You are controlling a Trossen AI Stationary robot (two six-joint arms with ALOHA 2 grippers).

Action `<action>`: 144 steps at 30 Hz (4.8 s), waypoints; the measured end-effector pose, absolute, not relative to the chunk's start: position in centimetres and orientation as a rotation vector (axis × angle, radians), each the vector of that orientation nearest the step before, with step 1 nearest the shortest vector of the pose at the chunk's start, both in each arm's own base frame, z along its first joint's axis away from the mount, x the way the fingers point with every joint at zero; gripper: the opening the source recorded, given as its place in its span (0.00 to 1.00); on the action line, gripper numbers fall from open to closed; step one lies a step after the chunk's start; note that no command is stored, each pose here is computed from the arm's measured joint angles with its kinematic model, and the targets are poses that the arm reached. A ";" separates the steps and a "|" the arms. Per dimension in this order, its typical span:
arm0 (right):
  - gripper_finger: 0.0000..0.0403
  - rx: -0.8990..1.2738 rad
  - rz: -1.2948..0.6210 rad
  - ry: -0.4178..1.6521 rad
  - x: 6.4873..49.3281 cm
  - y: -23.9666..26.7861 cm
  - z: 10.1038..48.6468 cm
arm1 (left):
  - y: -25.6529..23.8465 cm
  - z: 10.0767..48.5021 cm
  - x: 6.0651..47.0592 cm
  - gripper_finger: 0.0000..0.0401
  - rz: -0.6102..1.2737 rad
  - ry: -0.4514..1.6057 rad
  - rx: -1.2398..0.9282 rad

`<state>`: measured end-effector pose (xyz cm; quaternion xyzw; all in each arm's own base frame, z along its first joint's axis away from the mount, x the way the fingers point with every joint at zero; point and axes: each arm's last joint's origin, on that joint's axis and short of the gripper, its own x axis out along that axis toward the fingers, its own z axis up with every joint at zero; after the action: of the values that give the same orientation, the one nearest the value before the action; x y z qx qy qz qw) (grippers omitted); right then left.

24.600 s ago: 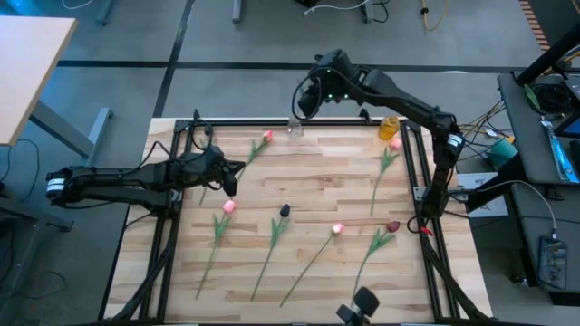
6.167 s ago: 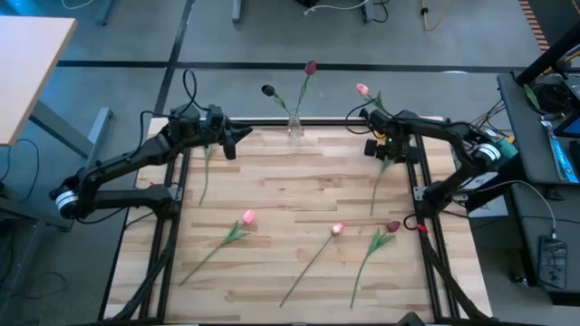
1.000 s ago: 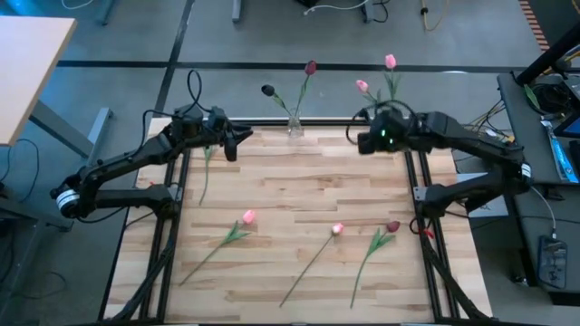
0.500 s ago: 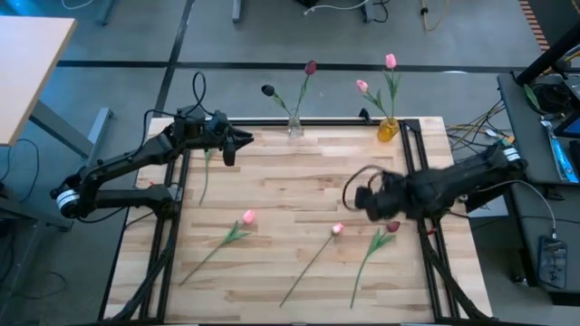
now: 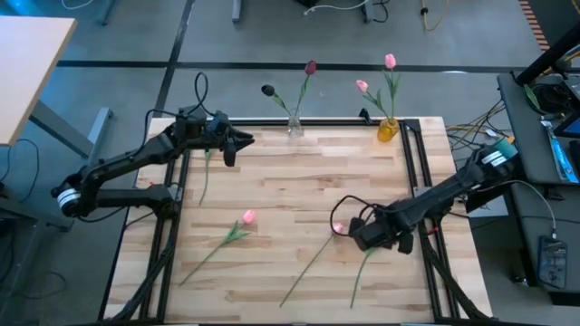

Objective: Sort flowers into vase by color
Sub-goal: Put the red tulip into the crystal vase, then put the left pink tulip into the yellow crystal vase

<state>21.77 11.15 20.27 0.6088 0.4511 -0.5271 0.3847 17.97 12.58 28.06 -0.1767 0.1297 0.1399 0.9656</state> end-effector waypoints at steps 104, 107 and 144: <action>0.03 0.260 -0.674 -0.019 34.7 -25.0 31.7 | 12.7 27.3 18.2 0.20 0.261 0.315 -0.375; 0.04 0.310 -0.682 0.021 34.7 -25.1 31.0 | 12.6 27.2 18.2 0.20 0.261 0.329 -0.383; 0.39 0.389 -0.675 0.370 33.3 -20.3 37.8 | 10.8 27.0 16.7 0.20 0.188 0.445 -0.413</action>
<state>33.35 -20.31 37.80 0.1886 0.1793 -0.3272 0.9084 16.67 10.81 27.01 -0.2028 0.2187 0.0926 0.9500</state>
